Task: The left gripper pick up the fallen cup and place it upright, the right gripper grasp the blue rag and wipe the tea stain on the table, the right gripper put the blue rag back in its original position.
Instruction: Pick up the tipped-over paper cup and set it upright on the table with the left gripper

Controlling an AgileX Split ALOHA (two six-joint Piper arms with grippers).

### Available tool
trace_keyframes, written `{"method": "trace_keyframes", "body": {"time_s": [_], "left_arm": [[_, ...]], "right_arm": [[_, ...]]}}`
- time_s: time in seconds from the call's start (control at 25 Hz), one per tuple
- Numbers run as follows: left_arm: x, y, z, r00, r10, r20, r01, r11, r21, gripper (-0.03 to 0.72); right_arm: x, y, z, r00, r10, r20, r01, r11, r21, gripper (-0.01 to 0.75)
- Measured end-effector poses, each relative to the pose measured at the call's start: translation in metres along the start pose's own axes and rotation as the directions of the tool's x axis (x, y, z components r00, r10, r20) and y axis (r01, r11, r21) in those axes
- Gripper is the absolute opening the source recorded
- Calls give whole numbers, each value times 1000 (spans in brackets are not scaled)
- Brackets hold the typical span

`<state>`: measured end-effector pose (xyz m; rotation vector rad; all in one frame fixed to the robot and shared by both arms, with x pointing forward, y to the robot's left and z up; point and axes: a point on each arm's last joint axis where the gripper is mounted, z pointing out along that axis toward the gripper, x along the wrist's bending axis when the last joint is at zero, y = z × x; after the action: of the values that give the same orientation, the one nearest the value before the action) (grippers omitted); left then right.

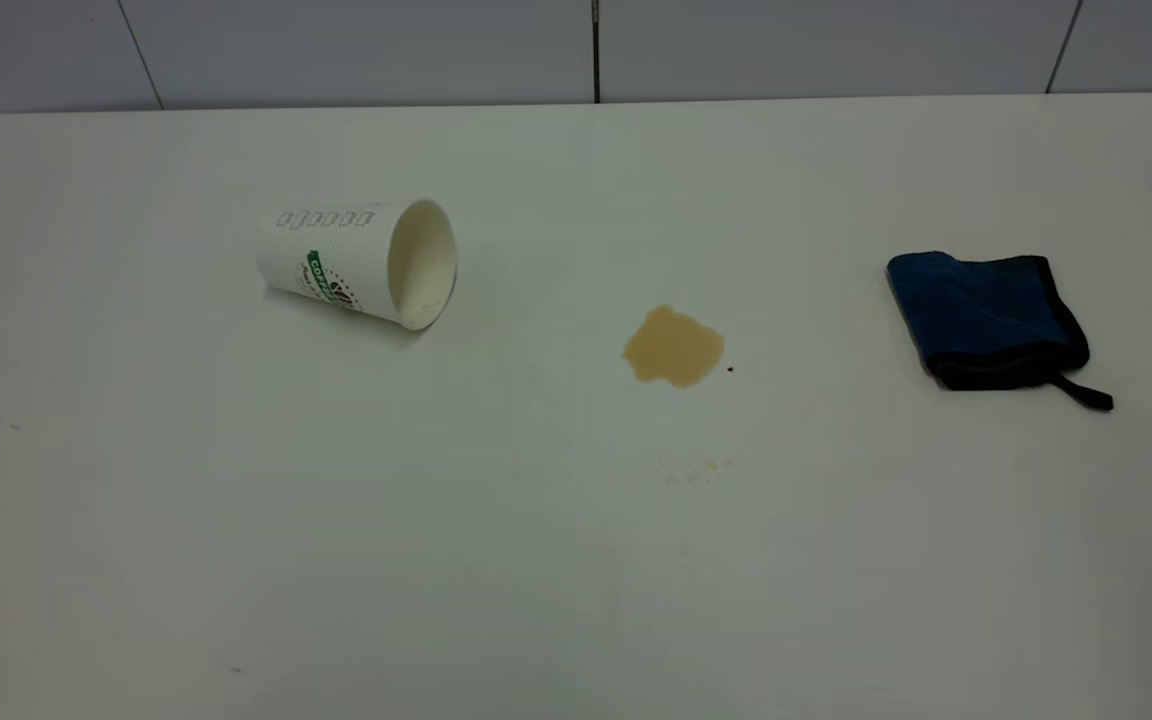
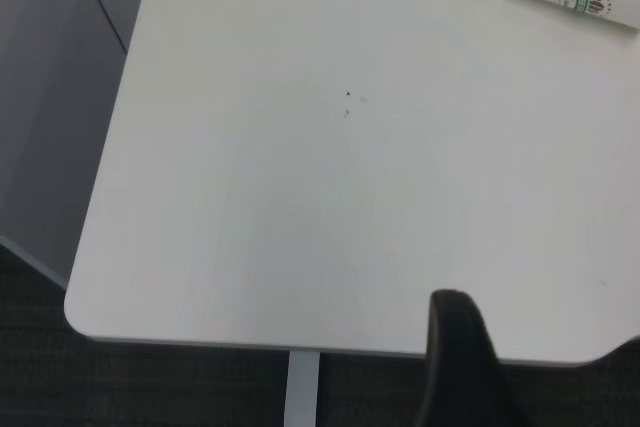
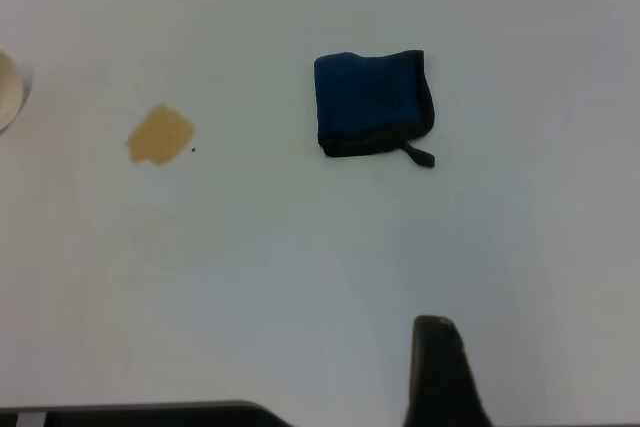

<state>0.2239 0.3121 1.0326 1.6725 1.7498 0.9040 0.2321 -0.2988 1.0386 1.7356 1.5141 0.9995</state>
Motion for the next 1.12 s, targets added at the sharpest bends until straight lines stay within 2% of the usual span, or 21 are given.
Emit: {"method": "trace_keyframes", "body": {"time_s": [0.16,0.32,0.8,0.92,1.04,1.12], "left_arm": [[-1,13,7,1000,27,2,-27,998,51,502],[-5,46,30,999,46,17,-47,996,73,539],[-30,139,157,989,101,107,-123,968,217,547],[-50,148,181,973,157,172,-195,952,234,547],[-79,152,204,945,212,248,-270,935,230,547],[-102,150,223,928,231,293,-312,911,268,547]], "right_arm": [[0,0,0,1000,0,0,0,1000,0,523],[0,0,0,1000,0,0,0,1000,0,523],[0,0,0,1000,0,0,0,1000,-1,523],[0,0,0,1000,0,0,0,1000,-1,523],[0,0,0,1000,0,0,0,1000,-1,523],[0,0,0,1000,0,0,0,1000,-1,523]]}}
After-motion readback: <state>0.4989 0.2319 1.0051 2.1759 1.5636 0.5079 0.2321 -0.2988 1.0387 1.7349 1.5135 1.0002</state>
